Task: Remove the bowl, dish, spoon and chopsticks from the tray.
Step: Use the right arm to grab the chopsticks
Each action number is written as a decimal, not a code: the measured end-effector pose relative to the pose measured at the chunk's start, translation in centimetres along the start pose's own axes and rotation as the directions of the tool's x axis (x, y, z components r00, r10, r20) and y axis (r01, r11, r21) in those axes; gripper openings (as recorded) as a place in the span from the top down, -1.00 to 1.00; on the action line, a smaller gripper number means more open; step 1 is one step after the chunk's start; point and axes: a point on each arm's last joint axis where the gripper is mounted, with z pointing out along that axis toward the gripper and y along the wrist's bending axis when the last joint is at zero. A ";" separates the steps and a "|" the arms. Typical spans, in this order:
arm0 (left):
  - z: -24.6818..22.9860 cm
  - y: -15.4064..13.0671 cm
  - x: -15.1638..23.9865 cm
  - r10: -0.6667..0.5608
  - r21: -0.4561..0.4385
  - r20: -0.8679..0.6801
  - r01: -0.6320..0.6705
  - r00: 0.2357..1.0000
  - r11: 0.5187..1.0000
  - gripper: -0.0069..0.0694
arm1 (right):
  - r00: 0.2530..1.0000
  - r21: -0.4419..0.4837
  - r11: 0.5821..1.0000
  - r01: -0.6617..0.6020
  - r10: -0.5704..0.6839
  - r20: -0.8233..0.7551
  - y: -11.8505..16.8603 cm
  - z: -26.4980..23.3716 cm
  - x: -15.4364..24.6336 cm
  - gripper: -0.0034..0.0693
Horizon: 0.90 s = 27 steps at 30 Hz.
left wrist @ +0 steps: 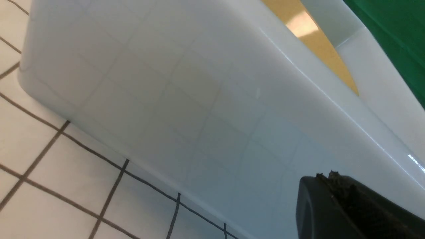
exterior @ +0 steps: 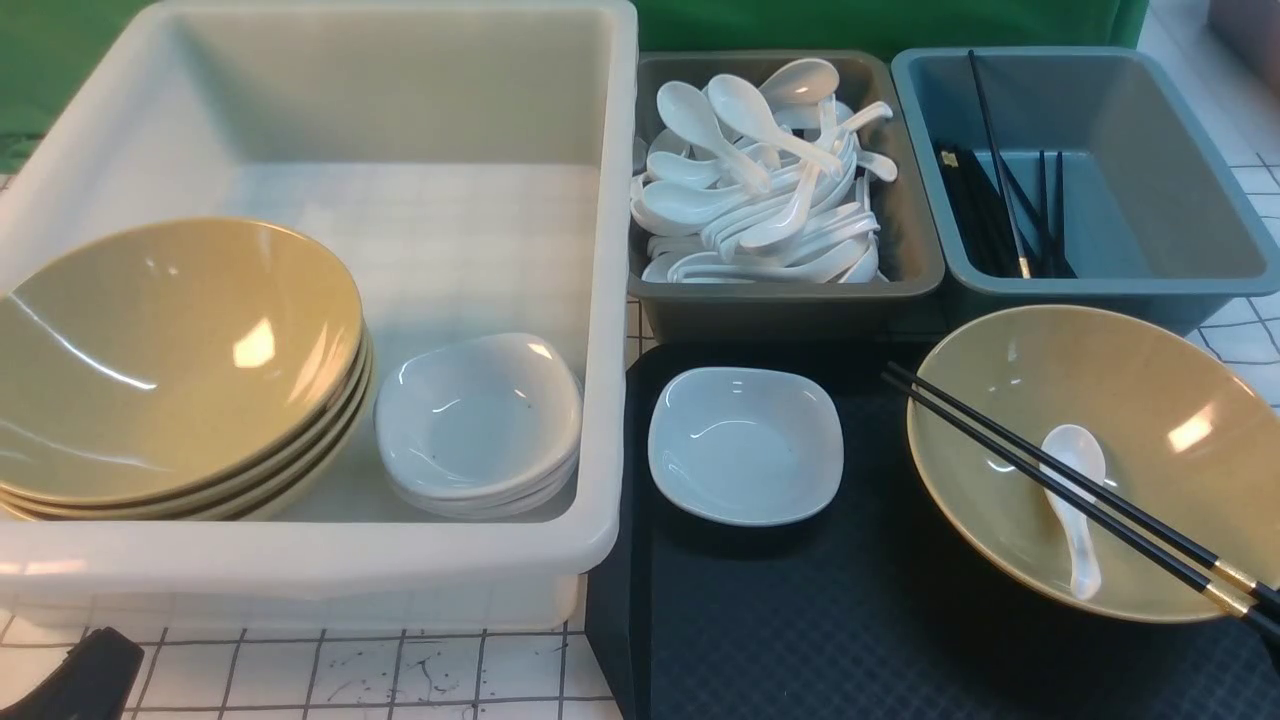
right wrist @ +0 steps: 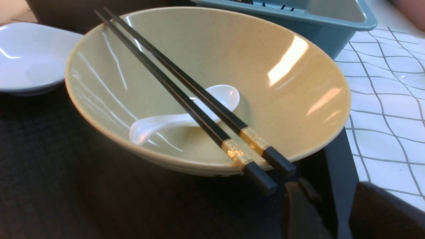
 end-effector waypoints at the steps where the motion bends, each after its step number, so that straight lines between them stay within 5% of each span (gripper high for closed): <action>1: 0.0 0.0 0.0 0.000 0.000 0.000 0.000 1.000 1.000 0.82 | 1.000 0.000 1.000 0.000 0.000 0.000 0.0 0.0 0.0 0.26; 18: 0.0 0.0 0.0 -0.007 0.003 0.003 0.007 1.000 1.000 0.82 | 1.000 0.000 1.000 0.000 0.000 0.000 0.0 0.0 0.0 0.26; 22: 0.0 -0.4 -0.1 -0.196 0.055 0.006 0.196 0.981 0.979 0.82 | 1.000 0.000 1.000 0.000 0.000 0.000 0.0 0.0 0.0 0.26; 27: -0.1 -1.1 -0.6 -0.498 0.150 -0.002 0.493 0.867 0.857 0.82 | 1.000 0.000 1.000 0.000 0.000 0.000 0.0 0.0 0.0 0.26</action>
